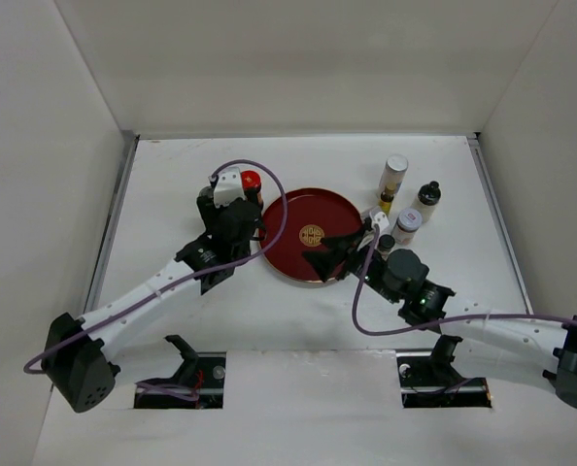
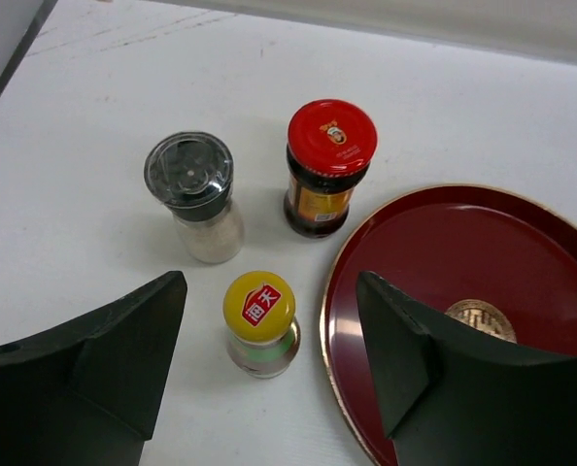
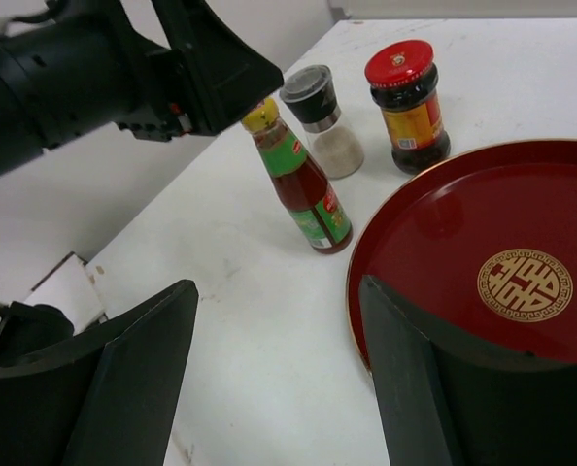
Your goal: Organize the condiment bottles
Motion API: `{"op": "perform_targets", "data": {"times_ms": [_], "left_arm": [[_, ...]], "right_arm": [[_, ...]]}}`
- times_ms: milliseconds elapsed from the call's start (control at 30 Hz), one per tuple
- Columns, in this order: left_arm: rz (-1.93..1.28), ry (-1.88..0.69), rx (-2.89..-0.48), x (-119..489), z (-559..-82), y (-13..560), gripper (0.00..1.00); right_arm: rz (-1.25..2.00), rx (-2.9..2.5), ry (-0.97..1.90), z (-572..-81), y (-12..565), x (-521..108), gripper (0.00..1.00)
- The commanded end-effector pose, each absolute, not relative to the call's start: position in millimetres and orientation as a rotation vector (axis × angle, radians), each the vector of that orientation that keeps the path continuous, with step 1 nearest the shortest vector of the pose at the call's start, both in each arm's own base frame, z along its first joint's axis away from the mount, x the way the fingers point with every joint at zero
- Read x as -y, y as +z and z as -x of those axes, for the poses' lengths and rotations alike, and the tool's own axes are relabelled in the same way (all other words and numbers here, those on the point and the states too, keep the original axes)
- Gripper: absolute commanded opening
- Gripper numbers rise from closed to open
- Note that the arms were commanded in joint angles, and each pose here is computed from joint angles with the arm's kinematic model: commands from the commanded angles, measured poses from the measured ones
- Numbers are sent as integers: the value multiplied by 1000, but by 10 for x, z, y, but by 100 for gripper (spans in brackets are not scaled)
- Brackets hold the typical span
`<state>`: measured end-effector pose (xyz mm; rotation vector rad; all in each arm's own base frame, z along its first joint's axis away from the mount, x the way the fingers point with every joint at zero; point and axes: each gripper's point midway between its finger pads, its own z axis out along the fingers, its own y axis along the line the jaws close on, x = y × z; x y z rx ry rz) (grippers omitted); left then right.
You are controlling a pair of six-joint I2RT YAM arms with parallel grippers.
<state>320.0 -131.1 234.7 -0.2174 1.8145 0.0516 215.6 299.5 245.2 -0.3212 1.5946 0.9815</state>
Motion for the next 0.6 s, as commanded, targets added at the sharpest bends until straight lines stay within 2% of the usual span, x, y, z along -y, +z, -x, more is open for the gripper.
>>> {"op": "perform_targets", "data": {"times_ms": [0, 300, 500, 567], "left_arm": [[243, 47, -1816, 1298, -3274, 2231, 66], [285, 39, -1832, 1281, -3378, 2004, 61], [288, 39, -1846, 1267, -3446, 1888, 48], [292, 35, -1842, 1257, -3464, 1892, 40]], "right_arm": [[282, -1501, 1033, -2194, 2721, -2995, 74], [278, -1516, 1018, -2236, 2663, -2985, 74], [279, -1516, 1017, -2244, 2660, -2986, 72], [277, -1518, 1017, -2247, 2652, -2982, 71]]}}
